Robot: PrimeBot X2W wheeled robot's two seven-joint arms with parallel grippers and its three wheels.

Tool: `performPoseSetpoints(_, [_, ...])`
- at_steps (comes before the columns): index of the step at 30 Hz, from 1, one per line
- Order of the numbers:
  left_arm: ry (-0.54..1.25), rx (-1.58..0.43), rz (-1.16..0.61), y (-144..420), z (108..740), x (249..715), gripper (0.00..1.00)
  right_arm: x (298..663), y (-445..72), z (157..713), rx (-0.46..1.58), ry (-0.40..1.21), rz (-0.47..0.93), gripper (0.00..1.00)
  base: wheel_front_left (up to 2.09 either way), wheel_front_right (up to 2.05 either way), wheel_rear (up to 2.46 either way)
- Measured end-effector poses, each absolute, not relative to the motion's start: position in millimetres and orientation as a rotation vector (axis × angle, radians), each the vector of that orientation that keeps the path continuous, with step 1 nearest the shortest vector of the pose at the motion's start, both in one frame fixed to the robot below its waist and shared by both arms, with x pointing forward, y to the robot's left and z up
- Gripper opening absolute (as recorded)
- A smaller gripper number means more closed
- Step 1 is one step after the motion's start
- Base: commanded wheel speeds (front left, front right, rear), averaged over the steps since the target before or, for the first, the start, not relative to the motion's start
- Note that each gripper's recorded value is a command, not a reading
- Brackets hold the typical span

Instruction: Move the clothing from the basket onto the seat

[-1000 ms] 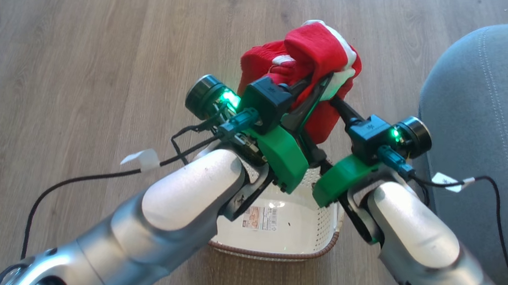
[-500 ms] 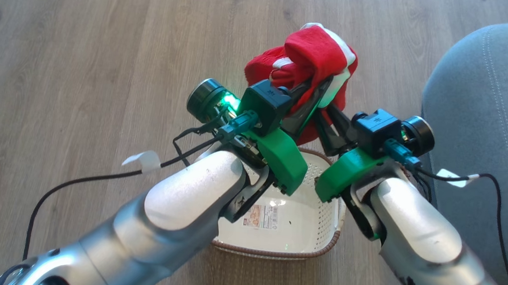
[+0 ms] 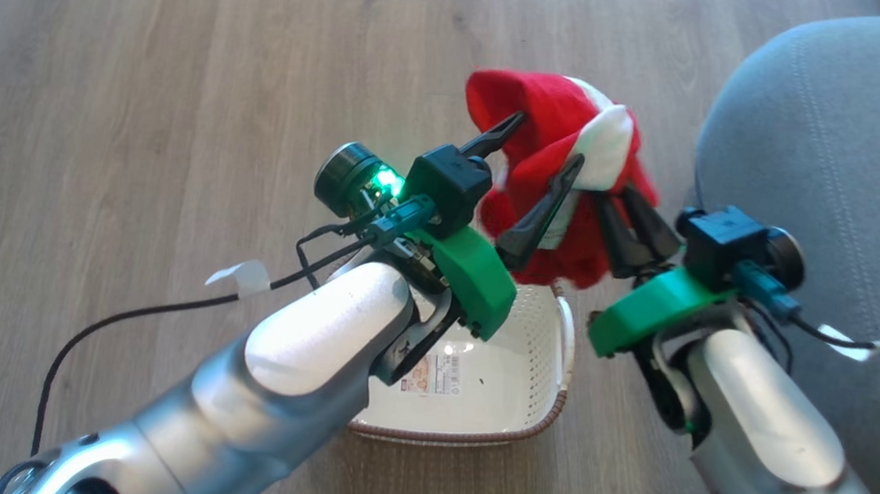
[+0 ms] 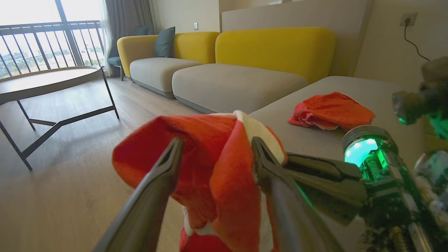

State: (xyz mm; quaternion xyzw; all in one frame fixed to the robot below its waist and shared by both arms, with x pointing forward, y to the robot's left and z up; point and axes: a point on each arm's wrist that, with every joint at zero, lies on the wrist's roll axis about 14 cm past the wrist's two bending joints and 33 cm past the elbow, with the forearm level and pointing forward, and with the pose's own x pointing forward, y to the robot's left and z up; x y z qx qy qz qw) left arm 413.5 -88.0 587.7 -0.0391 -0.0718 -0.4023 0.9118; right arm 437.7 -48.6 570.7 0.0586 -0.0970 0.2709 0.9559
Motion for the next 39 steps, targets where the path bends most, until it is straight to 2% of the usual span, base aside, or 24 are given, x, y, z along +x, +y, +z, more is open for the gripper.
performPoseSetpoints(11, [-0.104,-0.083,-0.918,-112,566,403,1.00,425,-126,577,0.130,-0.236,0.327,0.00,0.00,0.00,0.00])
performPoseSetpoints(19, [-0.092,-0.085,-1.024,-142,558,392,1.00,402,-187,586,0.125,-0.272,0.151,0.00,0.00,0.00,0.00])
performPoseSetpoints(39, [-0.075,-0.150,-1.313,-221,550,333,1.00,297,-309,599,0.076,-0.341,-0.282,0.00,0.00,0.00,0.00])
